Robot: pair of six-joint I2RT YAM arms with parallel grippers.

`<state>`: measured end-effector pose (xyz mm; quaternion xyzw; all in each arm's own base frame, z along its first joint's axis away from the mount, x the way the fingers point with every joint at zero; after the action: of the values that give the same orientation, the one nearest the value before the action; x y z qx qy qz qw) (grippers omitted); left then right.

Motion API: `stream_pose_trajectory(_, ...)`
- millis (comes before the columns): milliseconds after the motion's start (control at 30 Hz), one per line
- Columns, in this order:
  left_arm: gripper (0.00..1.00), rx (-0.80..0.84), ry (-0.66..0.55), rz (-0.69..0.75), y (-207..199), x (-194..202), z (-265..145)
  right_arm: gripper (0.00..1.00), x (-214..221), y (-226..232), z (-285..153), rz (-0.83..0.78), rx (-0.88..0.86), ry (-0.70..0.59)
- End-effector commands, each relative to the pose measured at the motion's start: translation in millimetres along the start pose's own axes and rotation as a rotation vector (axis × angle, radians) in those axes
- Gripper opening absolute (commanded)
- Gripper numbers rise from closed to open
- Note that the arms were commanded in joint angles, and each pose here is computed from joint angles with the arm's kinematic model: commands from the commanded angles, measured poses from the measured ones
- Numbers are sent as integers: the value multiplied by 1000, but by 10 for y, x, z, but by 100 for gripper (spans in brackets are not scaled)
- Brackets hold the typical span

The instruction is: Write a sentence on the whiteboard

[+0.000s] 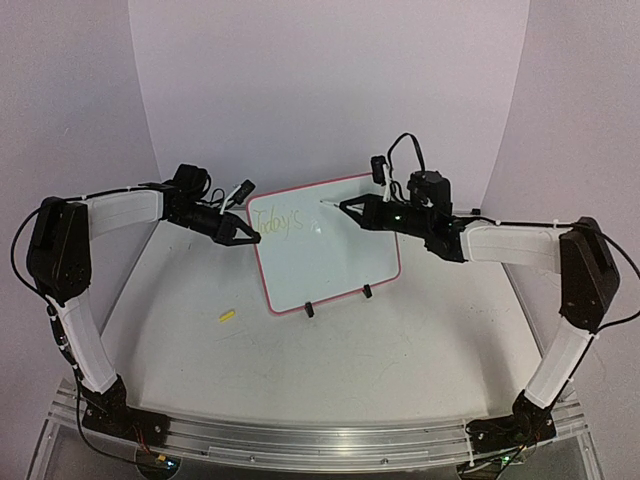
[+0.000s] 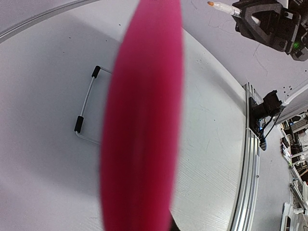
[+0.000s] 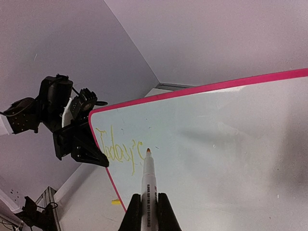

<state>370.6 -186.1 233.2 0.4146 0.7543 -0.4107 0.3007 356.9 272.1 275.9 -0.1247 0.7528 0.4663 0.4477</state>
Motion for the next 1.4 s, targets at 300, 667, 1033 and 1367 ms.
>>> stream_pose_trajectory(300,0,-16,54,34,-90,1,85,0,-137,-50,311,0,-57,-34)
stream_pose_trajectory(667,0,-17,52,38,-98,-9,81,0,-135,-122,419,12,-38,-39)
stream_pose_trajectory(1033,0,-17,51,39,-102,-16,74,0,24,-190,401,19,-34,19)
stream_pose_trajectory(1367,0,-17,51,39,-106,-19,69,0,219,-276,287,35,13,56)
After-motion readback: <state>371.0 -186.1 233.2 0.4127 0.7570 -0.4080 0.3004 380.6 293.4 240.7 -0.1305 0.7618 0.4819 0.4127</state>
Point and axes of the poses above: each gripper's point midway between its finger pads, its own z axis out along the fingers, its own y axis along the line the jaws close on, x = y × z, the point moved 10 cm from there along -z, back along the fingers, and after that the axes turned 7 degrees about z, right-handed, at the moved point
